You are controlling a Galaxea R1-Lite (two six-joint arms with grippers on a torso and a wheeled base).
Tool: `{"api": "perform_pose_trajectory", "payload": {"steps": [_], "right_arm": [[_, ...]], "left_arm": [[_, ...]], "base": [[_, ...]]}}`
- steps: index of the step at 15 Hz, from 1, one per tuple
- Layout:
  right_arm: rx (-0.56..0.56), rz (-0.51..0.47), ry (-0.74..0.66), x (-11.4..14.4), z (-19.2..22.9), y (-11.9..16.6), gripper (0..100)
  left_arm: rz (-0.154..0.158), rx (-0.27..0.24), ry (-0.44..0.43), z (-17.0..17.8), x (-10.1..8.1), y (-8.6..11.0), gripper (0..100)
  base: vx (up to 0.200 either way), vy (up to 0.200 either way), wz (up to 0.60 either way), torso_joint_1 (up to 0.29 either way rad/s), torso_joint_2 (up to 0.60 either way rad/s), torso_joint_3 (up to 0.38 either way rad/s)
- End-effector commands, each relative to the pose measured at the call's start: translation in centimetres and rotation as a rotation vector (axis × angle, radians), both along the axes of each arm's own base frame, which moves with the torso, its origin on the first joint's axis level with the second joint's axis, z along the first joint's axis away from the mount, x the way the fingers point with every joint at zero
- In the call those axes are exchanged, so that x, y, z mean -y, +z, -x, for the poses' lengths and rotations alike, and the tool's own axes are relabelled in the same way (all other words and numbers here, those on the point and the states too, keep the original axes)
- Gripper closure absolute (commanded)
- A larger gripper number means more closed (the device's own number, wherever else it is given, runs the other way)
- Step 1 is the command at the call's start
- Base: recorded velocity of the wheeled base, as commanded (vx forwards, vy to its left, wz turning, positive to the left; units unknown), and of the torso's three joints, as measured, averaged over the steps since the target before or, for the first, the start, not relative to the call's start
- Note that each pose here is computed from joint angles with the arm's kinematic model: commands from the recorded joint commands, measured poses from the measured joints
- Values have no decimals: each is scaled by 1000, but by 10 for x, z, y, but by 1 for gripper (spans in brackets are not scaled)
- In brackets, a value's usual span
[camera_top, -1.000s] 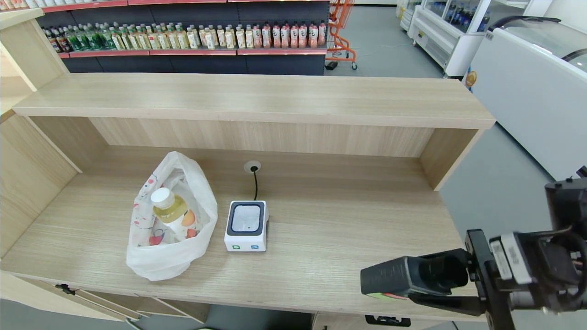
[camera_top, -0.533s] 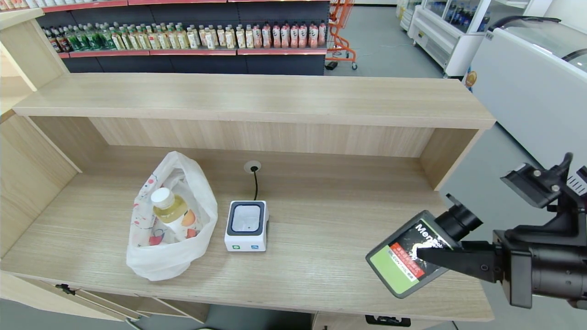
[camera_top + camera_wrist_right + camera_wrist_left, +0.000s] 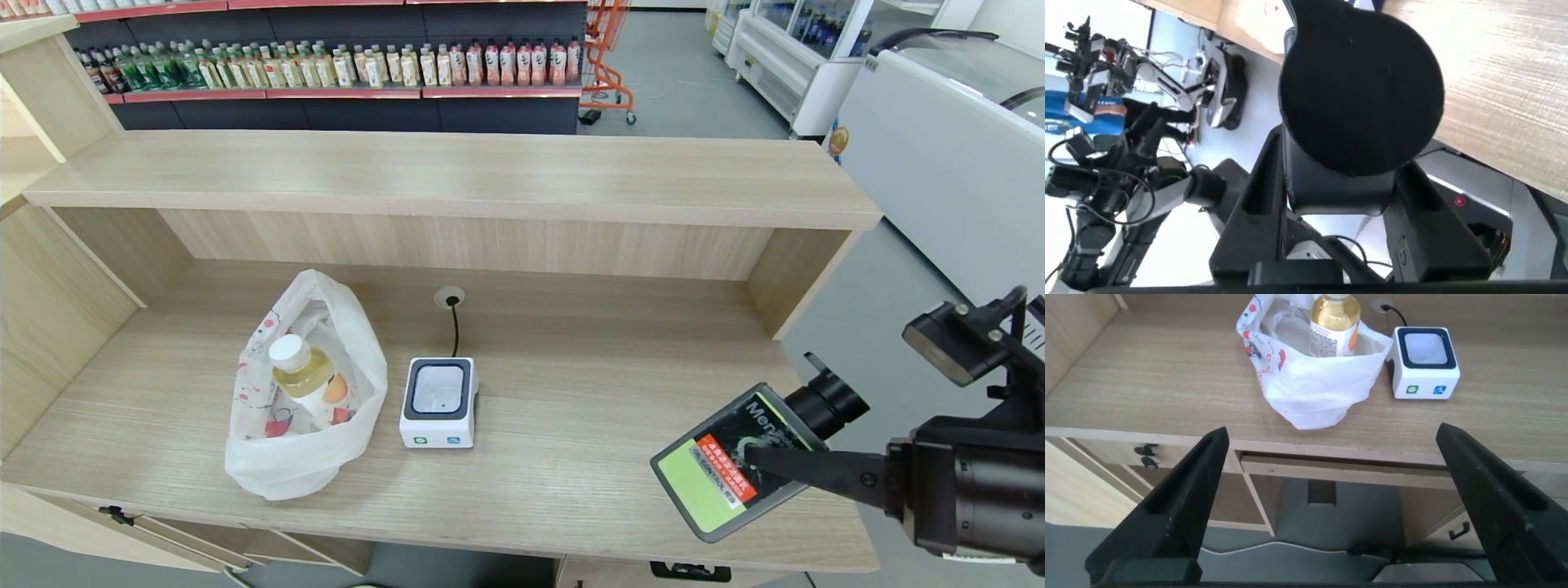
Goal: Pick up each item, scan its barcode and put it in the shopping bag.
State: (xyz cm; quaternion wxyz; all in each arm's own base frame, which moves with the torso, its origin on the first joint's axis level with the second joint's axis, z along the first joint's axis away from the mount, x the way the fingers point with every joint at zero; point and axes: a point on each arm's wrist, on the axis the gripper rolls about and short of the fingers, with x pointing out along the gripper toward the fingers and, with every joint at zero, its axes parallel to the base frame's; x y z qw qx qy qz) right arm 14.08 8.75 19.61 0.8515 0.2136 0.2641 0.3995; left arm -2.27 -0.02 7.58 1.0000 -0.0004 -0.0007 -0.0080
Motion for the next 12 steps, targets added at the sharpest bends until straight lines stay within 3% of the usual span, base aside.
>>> {"api": "perform_pose_trajectory", "payload": {"steps": [1,7,12], "right_arm": [[-8,4,4,-1,-1,-2,100],[-10,4,18,1,7,-6,100],[12,-7,7,-3,-2,-5,100]], "left_arm": [[1,0,-1,0,0,0,0],[-5,0,-1,0,0,0,0],[-1,0,-1,0,0,0,0]], "base": [[0,0,0,0,0,0],[0,0,0,0,0,0],[0,200,0,3,3,3]]}}
